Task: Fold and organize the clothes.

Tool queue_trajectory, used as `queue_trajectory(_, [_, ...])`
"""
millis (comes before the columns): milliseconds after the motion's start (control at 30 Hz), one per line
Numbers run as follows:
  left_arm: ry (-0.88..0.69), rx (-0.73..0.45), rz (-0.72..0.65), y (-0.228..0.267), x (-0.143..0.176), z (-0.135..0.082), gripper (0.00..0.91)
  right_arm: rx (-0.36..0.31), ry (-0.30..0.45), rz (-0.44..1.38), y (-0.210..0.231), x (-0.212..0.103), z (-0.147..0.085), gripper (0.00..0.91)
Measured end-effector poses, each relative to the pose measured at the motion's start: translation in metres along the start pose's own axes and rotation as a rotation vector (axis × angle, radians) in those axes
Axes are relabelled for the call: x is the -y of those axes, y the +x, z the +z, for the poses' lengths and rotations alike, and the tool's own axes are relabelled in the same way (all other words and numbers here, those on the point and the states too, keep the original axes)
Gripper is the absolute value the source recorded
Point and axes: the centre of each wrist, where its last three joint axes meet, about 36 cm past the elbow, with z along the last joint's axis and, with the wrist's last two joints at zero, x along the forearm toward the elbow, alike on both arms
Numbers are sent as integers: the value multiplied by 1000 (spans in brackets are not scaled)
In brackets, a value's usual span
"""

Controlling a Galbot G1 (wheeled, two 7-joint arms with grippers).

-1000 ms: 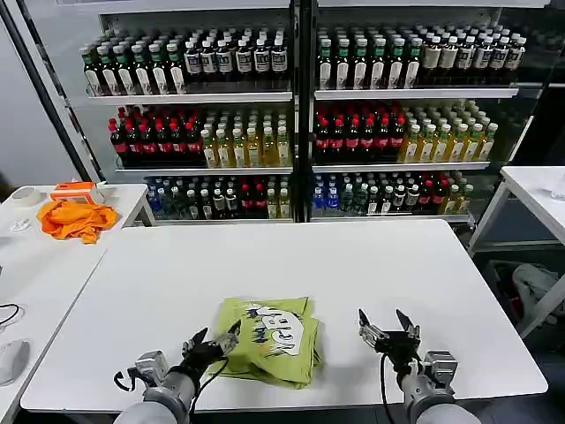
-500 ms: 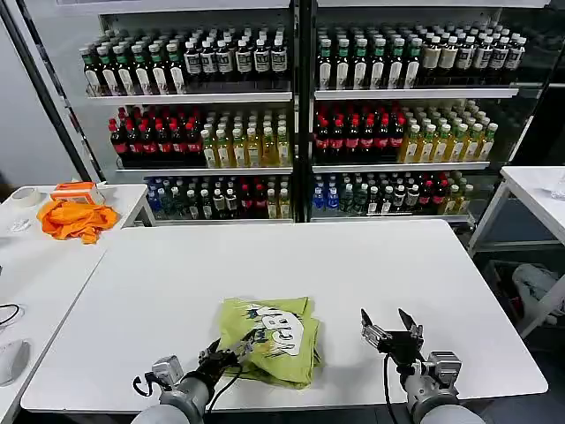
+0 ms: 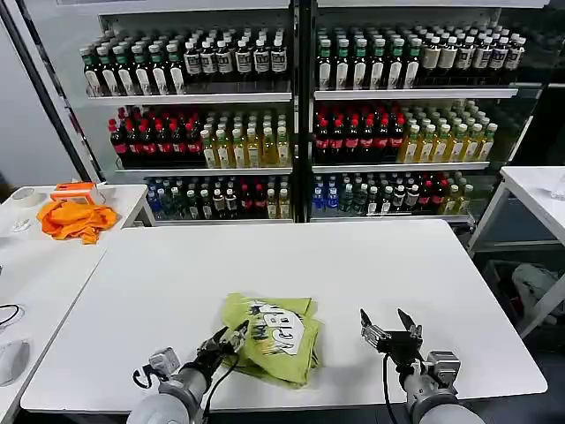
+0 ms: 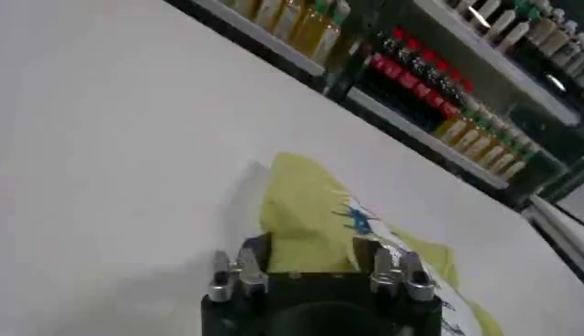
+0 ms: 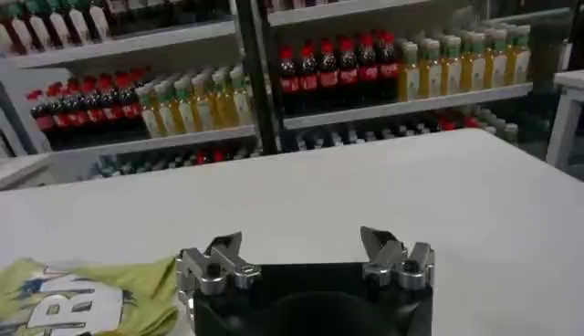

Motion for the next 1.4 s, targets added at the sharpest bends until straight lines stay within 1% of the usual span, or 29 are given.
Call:
queue_trajectory(200, [-101, 16, -71, 8, -7, -10, 645, 1, 4, 2, -2, 2, -1, 907])
queue_trajectory(367, [-193, 49, -102, 9, -8, -22, 655, 0, 2, -3, -4, 0, -1, 907])
queue_trajectory(500, [-259, 75, -105, 9, -4, -30, 685, -1, 2, -4, -3, 0, -1, 907])
queue_trajectory(667, [-312, 103, -85, 7, 2, -40, 675, -3, 6, 1, -1, 2, -1, 907])
queue_trajectory(867, [-314, 76, -61, -5, 2, -39, 665, 0, 3, 1, -1, 2, -2, 907])
queue_trajectory(1000, [-302, 45, -66, -11, -4, -35, 635, -1, 6, 5, 1, 3, -2, 907])
queue_trajectory(1100, [-293, 19, -63, -13, -7, -32, 595, -1, 8, 7, 1, 4, -2, 907])
queue_trajectory(1133, [-291, 13, -63, -13, -8, -32, 544, -1, 7, 7, 1, 4, -2, 907])
queue_trajectory(1167, [-286, 5, -63, -14, -8, -31, 524, 0, 7, 7, 1, 4, -2, 907])
queue_trajectory(1233, [-276, -7, -61, -14, -10, -30, 373, 1, 5, 5, 1, 3, -3, 907])
queue_trajectory(1300, [-263, -18, -59, -13, -11, -30, 292, 3, 4, 3, 2, 3, -3, 907])
queue_trajectory(1333, [-255, -25, -56, -13, -12, -30, 171, 3, 4, 2, 2, 2, -3, 907])
queue_trajectory(1367, [-246, -29, -53, -13, -13, -30, 141, 4, 4, 2, 2, 2, -3, 907])
queue_trajectory(1400, [-235, -33, -48, -12, -13, -30, 91, 4, 3, 1, 3, 2, -4, 907])
